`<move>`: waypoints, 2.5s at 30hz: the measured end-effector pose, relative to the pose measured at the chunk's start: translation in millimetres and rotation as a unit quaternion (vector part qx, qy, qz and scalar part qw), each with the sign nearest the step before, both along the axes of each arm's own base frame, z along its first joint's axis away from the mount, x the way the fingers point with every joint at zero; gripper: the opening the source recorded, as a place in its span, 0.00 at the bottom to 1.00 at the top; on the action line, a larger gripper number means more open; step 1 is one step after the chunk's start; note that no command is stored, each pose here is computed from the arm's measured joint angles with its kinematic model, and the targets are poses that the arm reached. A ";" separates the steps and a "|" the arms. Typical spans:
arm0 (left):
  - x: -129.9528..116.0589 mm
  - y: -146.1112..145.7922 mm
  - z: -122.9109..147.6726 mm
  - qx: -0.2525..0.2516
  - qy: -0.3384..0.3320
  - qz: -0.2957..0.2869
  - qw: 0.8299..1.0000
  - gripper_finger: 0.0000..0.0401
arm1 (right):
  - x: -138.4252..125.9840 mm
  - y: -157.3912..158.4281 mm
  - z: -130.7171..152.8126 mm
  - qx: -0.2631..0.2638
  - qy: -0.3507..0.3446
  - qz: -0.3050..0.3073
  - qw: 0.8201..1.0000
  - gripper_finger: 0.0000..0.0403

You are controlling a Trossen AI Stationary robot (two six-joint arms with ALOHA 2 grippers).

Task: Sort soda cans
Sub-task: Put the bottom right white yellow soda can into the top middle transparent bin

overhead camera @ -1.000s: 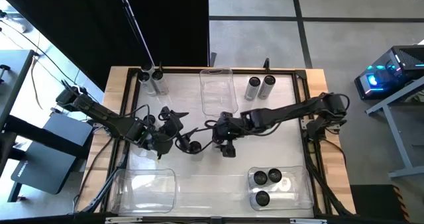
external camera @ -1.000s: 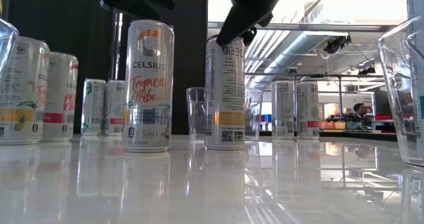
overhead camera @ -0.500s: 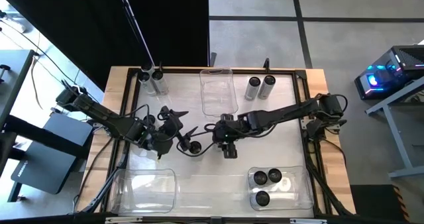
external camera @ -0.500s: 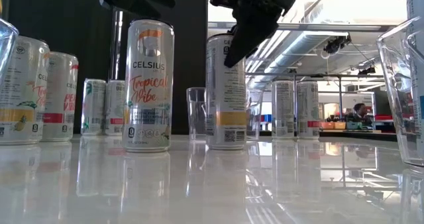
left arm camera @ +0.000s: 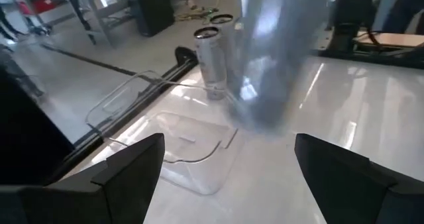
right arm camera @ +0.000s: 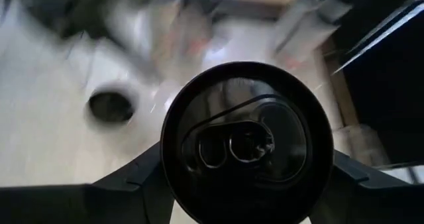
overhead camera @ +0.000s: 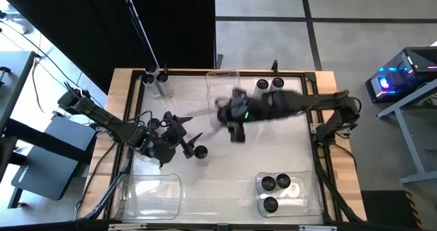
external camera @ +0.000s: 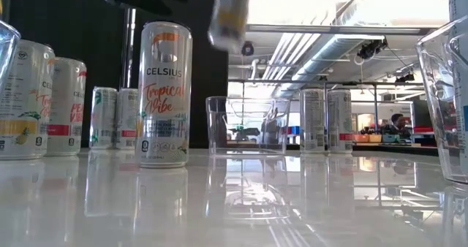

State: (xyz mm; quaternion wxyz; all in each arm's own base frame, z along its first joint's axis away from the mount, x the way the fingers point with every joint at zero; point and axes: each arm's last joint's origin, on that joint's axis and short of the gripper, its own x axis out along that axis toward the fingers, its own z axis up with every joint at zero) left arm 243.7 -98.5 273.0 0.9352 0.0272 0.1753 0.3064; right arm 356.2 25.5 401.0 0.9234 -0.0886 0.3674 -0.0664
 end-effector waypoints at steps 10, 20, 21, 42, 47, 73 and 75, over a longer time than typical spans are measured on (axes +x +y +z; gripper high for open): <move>-7.6 40.7 -1.3 -0.034 0.035 0.075 0.996 0.84 | -20.8 -109.5 43.0 0.056 -0.050 -0.086 0.994 0.59; 0.2 100.5 -10.7 -0.075 0.132 0.093 0.984 0.84 | 20.8 -153.3 -28.2 0.107 0.043 -0.089 0.989 0.59; 1.4 107.3 -12.8 -0.073 0.142 0.102 0.982 0.83 | 27.3 -155.1 -38.1 0.109 0.055 -0.087 0.989 0.59; -21.5 142.7 -60.6 -0.100 0.221 0.174 0.954 0.83 | 74.4 -143.6 -133.8 0.151 0.132 -0.082 0.976 0.59; -20.9 142.7 -60.2 -0.093 0.225 0.167 0.955 0.83 | 78.1 -136.1 -148.1 0.159 0.120 -0.075 0.977 0.59; -19.4 141.7 -59.6 -0.101 0.227 0.150 0.957 0.83 | 76.7 -113.4 -138.9 0.104 0.060 -0.030 0.992 0.79; -18.7 141.3 -59.3 -0.105 0.224 0.145 0.958 0.84 | 73.2 -114.0 -128.1 0.079 0.069 -0.033 0.994 0.80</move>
